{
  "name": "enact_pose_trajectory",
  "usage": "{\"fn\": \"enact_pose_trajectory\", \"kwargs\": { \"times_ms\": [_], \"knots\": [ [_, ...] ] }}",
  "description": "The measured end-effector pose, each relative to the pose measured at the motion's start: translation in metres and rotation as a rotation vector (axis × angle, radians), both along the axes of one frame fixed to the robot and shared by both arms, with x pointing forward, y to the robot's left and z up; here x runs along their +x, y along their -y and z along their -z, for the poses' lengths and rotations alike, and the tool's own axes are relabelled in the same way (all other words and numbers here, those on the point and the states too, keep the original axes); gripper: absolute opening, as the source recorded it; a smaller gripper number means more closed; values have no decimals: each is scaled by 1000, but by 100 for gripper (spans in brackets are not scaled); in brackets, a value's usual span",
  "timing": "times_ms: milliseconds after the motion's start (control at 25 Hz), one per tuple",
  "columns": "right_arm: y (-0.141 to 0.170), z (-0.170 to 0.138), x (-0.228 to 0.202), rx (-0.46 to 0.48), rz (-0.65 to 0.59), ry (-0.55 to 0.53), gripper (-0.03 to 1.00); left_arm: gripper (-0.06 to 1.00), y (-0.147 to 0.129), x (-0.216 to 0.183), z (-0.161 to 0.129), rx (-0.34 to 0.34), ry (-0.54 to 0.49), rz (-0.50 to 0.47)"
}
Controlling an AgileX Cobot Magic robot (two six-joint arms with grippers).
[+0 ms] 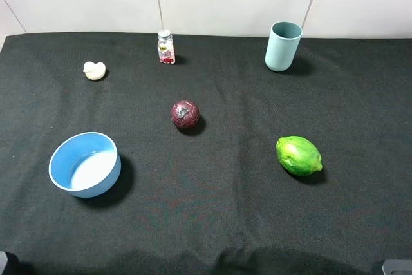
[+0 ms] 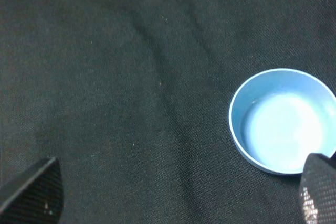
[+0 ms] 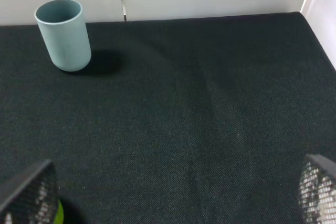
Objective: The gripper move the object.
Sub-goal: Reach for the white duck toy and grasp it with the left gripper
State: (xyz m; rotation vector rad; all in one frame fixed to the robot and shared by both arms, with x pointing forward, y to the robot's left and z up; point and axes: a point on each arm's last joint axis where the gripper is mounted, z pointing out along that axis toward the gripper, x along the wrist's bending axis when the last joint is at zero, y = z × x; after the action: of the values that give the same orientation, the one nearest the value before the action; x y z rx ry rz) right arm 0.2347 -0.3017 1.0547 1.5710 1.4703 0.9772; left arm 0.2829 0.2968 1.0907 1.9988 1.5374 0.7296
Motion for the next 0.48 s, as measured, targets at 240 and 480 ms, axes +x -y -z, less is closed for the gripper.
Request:
{"fn": "enact_pose_trajectory", "kwargs": {
  "times_ms": [240, 480],
  "knots": [
    [0, 0, 0, 0, 0, 0, 69, 95, 3, 31, -19, 11, -110, -1],
    [0, 0, 0, 0, 0, 0, 69, 95, 6, 60, -31, 16, -216, -8]
  ]
}}
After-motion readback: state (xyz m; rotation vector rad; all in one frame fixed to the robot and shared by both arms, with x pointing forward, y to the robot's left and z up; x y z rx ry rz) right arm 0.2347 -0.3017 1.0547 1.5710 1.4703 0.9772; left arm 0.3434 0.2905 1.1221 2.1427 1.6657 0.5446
